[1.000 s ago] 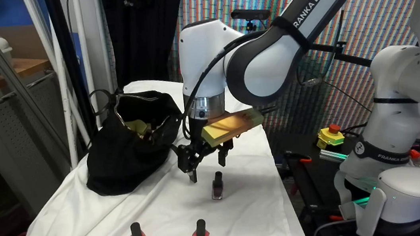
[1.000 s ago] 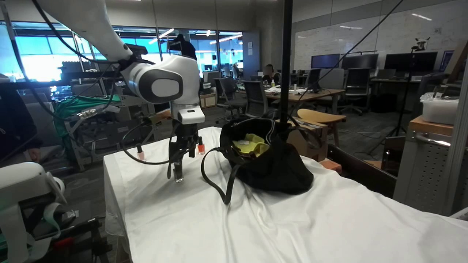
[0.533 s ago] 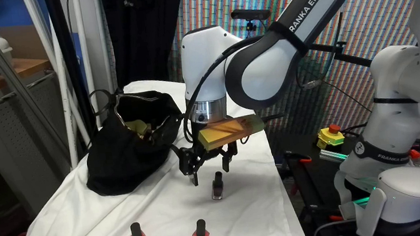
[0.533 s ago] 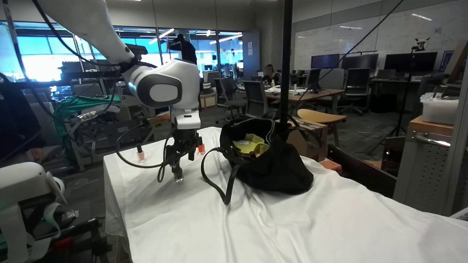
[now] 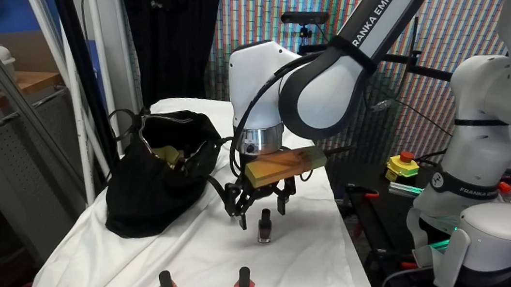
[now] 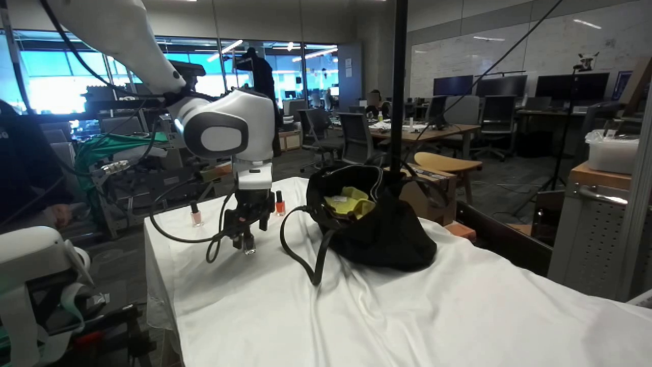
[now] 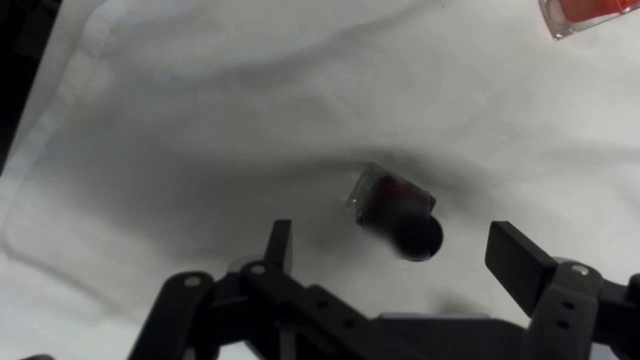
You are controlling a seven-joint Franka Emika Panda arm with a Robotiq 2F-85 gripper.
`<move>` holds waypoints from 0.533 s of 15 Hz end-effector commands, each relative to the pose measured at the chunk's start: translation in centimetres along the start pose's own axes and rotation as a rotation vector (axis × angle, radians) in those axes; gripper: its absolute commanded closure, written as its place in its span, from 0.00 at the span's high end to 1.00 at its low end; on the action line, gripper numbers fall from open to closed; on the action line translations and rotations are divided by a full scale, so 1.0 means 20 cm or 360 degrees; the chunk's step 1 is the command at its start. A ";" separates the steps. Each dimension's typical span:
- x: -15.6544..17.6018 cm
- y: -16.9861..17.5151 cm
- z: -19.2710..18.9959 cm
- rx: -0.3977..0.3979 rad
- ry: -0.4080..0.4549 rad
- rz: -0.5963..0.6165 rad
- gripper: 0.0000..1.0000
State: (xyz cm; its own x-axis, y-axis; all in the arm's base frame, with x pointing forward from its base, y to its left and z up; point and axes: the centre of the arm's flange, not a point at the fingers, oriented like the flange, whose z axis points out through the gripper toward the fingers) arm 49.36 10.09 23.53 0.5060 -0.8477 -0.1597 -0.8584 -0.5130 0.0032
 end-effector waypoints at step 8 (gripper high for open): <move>-0.04 -0.07 -0.03 0.0099 -0.0013 0.0242 1.00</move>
State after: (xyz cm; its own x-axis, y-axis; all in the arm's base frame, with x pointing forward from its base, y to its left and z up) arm 49.49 10.45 23.68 0.4221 -0.8905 -0.1697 -0.9041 -0.4272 -0.0070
